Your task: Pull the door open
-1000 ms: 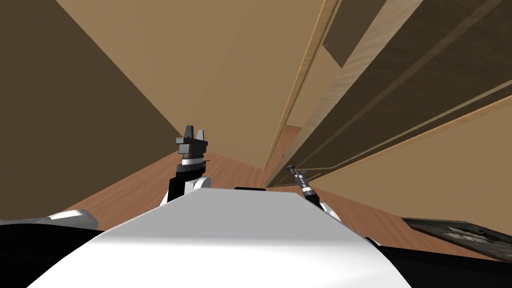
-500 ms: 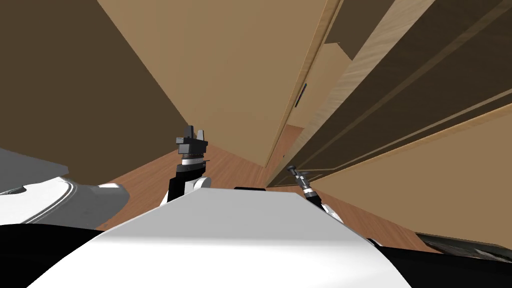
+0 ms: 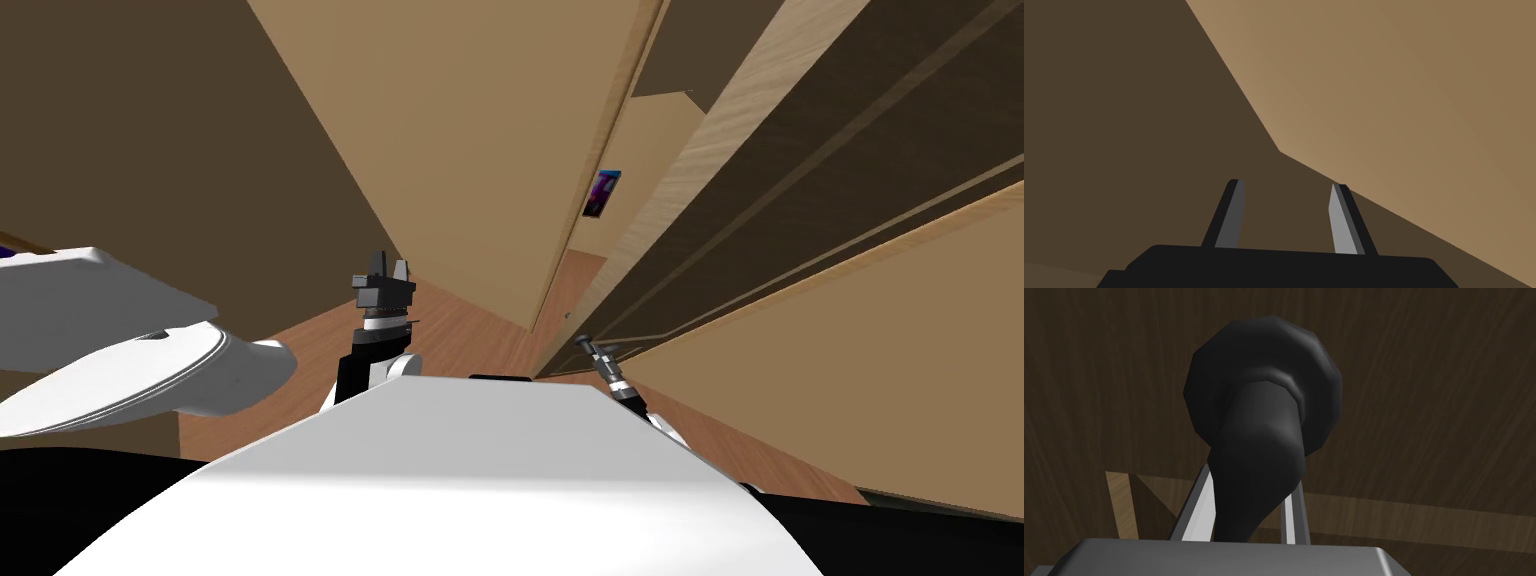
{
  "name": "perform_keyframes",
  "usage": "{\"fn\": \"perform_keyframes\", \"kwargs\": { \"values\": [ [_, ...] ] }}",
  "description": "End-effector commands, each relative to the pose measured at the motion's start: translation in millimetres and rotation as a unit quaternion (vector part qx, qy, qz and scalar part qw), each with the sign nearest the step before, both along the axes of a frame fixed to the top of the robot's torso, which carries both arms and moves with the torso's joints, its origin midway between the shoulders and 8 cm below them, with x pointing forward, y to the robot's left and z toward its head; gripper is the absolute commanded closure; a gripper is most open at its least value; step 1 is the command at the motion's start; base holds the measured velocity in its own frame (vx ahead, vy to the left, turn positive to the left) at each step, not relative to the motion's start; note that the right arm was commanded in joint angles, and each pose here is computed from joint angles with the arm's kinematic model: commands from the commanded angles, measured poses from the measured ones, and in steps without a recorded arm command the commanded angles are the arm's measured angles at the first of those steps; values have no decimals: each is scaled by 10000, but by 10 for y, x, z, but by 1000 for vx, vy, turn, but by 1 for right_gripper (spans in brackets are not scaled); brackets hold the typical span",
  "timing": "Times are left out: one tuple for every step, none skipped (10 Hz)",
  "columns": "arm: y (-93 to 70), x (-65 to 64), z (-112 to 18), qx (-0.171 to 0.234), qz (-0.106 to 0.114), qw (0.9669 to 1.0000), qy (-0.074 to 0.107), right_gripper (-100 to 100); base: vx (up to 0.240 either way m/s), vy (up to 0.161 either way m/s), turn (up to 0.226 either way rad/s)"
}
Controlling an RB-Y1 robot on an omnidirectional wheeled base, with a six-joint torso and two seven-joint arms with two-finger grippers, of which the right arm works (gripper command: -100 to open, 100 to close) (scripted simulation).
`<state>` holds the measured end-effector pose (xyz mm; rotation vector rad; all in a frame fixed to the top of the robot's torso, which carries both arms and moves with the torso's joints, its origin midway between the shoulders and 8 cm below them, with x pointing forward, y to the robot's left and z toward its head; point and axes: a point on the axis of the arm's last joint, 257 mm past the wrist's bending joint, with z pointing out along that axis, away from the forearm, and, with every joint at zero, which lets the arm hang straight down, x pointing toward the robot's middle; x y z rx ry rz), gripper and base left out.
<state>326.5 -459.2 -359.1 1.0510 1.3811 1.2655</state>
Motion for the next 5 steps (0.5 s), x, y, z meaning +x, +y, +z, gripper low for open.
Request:
{"fn": "perform_keyframes", "kwargs": {
  "values": [
    [-55,-23,41,-33,5,10000,-50,100,-176,-67,153],
    [-18,-16,11,-5,7,10000,-7,100,-80,-31,42],
    [-25,-45,12,-2,23,10000,-11,100,-140,-69,222],
    [-28,-52,13,-4,25,10000,-13,100,-191,-114,196],
    [-35,-65,16,-7,30,10000,-17,100,-202,-91,152]
  ]
}}
